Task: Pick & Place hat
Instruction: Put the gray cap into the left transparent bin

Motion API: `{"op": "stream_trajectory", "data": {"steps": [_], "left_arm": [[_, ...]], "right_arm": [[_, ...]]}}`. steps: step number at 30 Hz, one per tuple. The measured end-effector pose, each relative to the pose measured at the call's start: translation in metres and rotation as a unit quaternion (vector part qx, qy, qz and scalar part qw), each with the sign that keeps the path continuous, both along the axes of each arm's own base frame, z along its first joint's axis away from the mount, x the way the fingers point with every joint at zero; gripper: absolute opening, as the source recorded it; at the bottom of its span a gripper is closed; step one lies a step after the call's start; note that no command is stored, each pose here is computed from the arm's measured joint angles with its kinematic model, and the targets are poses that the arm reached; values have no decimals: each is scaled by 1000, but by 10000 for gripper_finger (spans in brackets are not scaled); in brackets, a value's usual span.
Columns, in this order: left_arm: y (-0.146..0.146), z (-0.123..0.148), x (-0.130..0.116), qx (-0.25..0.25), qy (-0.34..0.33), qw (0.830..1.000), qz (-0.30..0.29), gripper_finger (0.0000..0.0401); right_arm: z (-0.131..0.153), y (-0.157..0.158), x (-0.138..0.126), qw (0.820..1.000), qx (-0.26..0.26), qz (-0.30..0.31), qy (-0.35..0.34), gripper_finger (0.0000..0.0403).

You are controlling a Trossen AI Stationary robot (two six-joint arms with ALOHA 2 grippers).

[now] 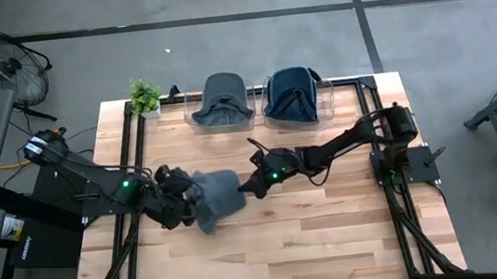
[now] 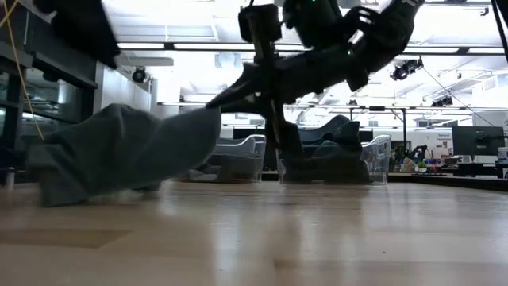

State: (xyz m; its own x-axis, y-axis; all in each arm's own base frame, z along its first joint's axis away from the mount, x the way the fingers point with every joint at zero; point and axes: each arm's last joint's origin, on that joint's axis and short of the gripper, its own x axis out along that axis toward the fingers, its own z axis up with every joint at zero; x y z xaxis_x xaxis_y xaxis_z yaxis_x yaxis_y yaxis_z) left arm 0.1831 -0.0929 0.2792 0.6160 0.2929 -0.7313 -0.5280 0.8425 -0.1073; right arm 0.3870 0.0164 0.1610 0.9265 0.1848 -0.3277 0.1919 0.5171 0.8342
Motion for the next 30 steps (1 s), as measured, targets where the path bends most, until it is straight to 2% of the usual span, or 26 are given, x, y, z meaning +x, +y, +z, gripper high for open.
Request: {"op": "stream_trajectory", "data": {"steps": [8,15,21,27,30], "left_arm": [[6,42,0,155,-39,987,-10,232],[8,67,1,263,-41,963,-45,232],[7,80,8,375,-41,924,-57,232],[4,91,14,467,-16,881,-73,232],[3,92,22,518,25,850,-95,232]], "right_arm": [[52,-9,-13,990,-53,-109,-66,3],[105,-15,-35,966,-104,-197,-133,3],[143,-22,-56,943,-138,-238,-186,3],[166,-29,-68,927,-125,-251,-247,3],[172,-30,-69,920,-116,-255,-275,3]]}}
